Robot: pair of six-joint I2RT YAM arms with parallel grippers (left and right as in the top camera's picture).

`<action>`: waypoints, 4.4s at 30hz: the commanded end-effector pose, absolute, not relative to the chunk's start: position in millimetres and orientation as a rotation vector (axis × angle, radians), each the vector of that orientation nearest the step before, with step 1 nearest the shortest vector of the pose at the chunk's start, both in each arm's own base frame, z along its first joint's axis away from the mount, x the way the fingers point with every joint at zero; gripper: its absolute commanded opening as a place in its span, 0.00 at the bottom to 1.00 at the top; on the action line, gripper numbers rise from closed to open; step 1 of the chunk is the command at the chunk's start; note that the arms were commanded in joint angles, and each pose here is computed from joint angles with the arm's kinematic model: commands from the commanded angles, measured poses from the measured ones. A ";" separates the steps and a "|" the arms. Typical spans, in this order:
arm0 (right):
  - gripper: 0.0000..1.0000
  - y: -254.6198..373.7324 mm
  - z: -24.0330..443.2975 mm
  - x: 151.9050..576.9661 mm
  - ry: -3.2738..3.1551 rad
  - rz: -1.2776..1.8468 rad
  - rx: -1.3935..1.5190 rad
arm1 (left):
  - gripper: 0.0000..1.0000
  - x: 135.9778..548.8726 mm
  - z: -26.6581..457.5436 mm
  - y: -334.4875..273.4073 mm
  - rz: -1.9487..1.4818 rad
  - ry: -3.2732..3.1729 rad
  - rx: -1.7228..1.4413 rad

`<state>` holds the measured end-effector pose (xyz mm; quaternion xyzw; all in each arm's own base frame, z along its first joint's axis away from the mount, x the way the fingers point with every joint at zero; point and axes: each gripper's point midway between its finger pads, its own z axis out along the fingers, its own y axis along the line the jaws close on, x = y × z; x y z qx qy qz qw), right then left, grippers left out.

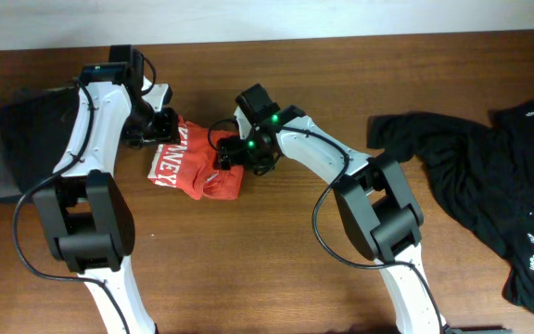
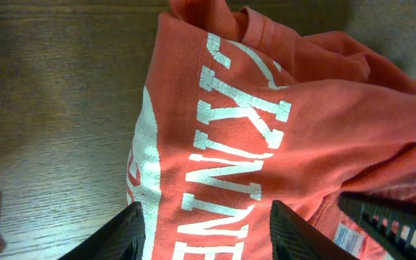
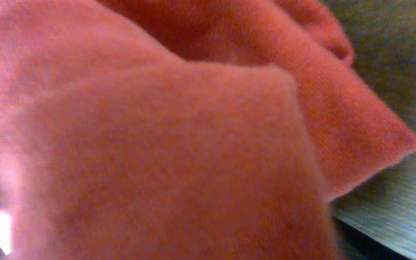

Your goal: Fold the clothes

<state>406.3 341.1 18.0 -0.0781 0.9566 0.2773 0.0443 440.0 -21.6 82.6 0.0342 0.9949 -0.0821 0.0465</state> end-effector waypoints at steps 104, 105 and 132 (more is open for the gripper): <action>0.76 99.0 267.8 398.1 2.766 -0.178 -0.086 | 0.55 473.0 -22.1 -188.6 -1.091 2.752 0.539; 0.76 98.9 267.7 397.9 2.767 -0.178 -0.086 | 0.54 472.6 -22.0 -190.8 -1.092 2.750 0.547; 0.76 34.2 329.4 366.3 2.639 -0.276 0.028 | 0.00 506.0 297.7 40.0 -0.116 2.445 0.119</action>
